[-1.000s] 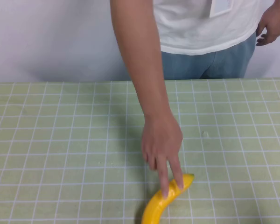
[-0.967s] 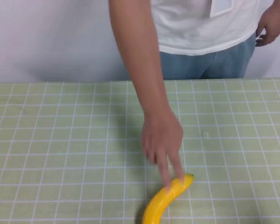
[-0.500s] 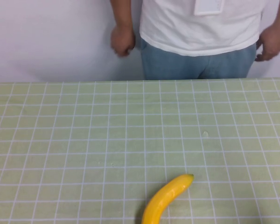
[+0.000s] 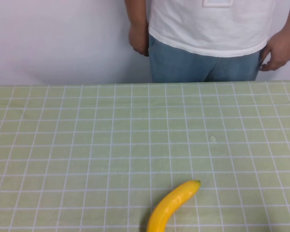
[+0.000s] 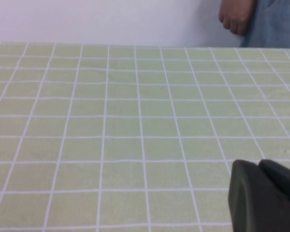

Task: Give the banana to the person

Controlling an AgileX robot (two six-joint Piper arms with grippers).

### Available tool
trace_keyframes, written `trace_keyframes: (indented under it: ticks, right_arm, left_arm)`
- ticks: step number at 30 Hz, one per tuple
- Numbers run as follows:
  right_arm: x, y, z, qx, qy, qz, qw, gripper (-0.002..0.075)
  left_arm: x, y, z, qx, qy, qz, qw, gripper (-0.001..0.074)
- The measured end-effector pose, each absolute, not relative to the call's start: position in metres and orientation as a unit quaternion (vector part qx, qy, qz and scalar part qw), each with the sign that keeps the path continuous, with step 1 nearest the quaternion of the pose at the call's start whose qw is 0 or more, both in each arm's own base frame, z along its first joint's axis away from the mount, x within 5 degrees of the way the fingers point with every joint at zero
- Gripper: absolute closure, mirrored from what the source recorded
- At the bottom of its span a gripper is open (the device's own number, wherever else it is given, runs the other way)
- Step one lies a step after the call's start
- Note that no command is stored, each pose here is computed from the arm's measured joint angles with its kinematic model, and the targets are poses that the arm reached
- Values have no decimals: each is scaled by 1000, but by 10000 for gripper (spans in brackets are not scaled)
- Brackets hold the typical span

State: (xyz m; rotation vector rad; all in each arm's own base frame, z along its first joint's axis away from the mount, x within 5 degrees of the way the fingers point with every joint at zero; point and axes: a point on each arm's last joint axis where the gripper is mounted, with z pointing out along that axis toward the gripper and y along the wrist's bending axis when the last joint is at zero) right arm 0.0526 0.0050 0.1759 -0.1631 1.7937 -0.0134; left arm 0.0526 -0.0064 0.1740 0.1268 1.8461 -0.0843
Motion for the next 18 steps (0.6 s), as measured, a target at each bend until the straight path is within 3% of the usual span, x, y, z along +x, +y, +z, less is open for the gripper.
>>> trace_keyframes:
  ticks: [11, 14, 18]
  right_arm:
    - [53, 5, 176, -70, 780, -5, 621, 733]
    - [53, 5, 176, -71, 780, -6, 621, 733]
    - [53, 5, 176, -71, 780, -6, 621, 733]
  left_arm:
    - [54, -7, 178, 55, 781, -37, 621, 738]
    - [55, -7, 188, 53, 746, -42, 663, 738]
    - [55, -8, 210, 50, 659, -50, 749, 738]
